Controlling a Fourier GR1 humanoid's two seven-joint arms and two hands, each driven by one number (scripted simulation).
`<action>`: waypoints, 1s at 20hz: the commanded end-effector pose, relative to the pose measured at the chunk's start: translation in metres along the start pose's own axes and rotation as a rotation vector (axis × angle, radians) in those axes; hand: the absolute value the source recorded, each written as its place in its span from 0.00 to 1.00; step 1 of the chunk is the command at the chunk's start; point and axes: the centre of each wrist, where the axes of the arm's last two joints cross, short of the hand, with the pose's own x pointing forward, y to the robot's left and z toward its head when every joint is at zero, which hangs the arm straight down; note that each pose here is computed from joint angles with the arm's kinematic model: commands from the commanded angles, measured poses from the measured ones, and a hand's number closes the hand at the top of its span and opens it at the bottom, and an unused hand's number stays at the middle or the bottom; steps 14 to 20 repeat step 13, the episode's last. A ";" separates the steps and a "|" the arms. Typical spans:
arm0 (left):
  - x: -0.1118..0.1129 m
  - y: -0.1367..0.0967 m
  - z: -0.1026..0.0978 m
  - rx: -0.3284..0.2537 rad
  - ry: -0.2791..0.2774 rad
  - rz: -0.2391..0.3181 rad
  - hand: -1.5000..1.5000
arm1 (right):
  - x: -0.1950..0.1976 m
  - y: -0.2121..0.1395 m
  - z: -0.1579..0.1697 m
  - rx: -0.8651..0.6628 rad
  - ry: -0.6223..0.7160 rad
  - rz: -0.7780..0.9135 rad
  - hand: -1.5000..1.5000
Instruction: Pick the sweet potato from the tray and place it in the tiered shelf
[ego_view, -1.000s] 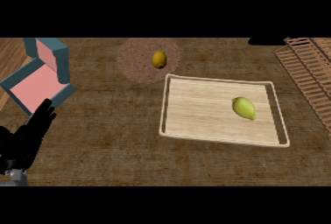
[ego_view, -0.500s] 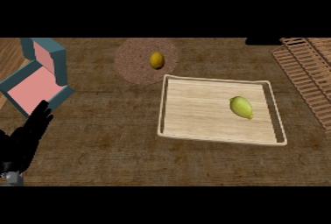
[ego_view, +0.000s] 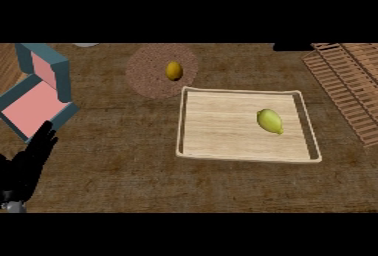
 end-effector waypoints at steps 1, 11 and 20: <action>0.016 0.020 -0.006 -0.003 -0.003 0.008 0.50 | 0.014 -0.051 0.016 -0.054 0.041 -0.033 0.00; -0.012 0.011 0.016 0.058 0.033 0.007 0.50 | -0.003 -0.160 0.044 -0.060 0.051 0.025 0.00; -0.004 0.019 0.010 0.057 0.045 0.007 0.50 | -0.010 -0.179 0.055 -0.072 0.041 0.026 0.00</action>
